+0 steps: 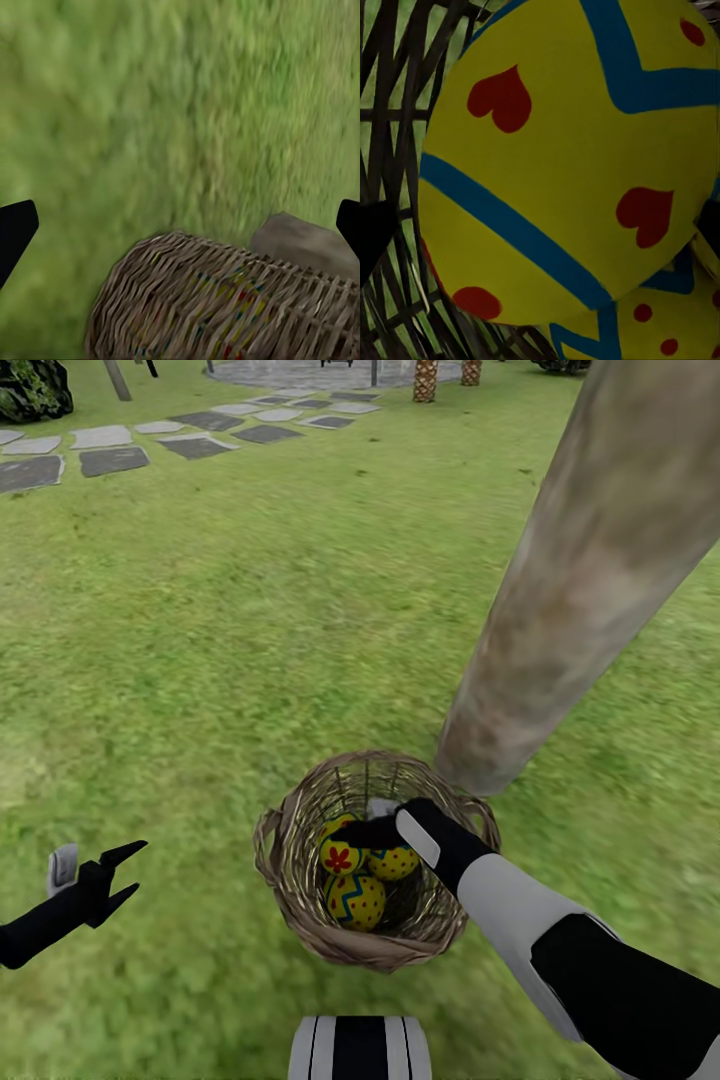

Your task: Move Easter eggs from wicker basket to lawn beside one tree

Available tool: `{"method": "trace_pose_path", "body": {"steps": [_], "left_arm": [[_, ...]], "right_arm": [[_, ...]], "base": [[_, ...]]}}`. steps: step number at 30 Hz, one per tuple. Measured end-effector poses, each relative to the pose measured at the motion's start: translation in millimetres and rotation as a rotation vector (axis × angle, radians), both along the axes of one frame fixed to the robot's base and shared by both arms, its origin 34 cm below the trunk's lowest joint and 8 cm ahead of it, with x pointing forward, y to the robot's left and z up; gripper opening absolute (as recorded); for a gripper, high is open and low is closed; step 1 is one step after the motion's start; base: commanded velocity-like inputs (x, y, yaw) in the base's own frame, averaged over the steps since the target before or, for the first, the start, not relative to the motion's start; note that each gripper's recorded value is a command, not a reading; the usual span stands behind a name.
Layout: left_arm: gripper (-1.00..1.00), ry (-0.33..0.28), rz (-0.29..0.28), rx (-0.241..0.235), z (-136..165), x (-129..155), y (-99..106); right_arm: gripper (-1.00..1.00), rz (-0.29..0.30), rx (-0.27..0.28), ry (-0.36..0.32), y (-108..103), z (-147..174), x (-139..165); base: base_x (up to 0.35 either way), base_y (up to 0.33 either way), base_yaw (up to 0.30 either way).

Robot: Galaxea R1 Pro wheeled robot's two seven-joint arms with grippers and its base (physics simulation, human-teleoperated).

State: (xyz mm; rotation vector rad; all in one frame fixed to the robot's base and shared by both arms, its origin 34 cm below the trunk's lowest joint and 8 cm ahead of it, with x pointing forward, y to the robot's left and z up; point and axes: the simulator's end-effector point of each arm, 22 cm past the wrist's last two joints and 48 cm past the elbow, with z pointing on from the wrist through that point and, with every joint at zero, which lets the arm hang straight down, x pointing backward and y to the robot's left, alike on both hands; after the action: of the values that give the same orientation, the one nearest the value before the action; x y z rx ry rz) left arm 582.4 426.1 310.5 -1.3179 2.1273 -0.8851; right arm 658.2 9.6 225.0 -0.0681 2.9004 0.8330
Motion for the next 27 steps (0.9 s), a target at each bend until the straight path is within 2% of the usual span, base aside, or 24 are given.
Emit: {"method": "trace_pose_path", "body": {"steps": [17, 18, 27], "left_arm": [[1.0, 0.028, 0.001, 0.003, -15, -5, 1], [1.0, 0.028, 0.001, 0.003, -15, -5, 1], [1.0, 0.034, 0.004, 0.001, -19, -7, 1]], "right_arm": [[1.0, -0.008, 0.014, 0.023, 3, -13, -4], [-1.0, -0.011, 0.016, 0.026, 3, -13, -5], [-1.0, -0.014, 0.024, 0.024, 4, -14, -3]], "base": [[0.0, 0.0, 0.0], [0.0, 0.0, 0.0], [0.0, 0.0, 0.0]]}}
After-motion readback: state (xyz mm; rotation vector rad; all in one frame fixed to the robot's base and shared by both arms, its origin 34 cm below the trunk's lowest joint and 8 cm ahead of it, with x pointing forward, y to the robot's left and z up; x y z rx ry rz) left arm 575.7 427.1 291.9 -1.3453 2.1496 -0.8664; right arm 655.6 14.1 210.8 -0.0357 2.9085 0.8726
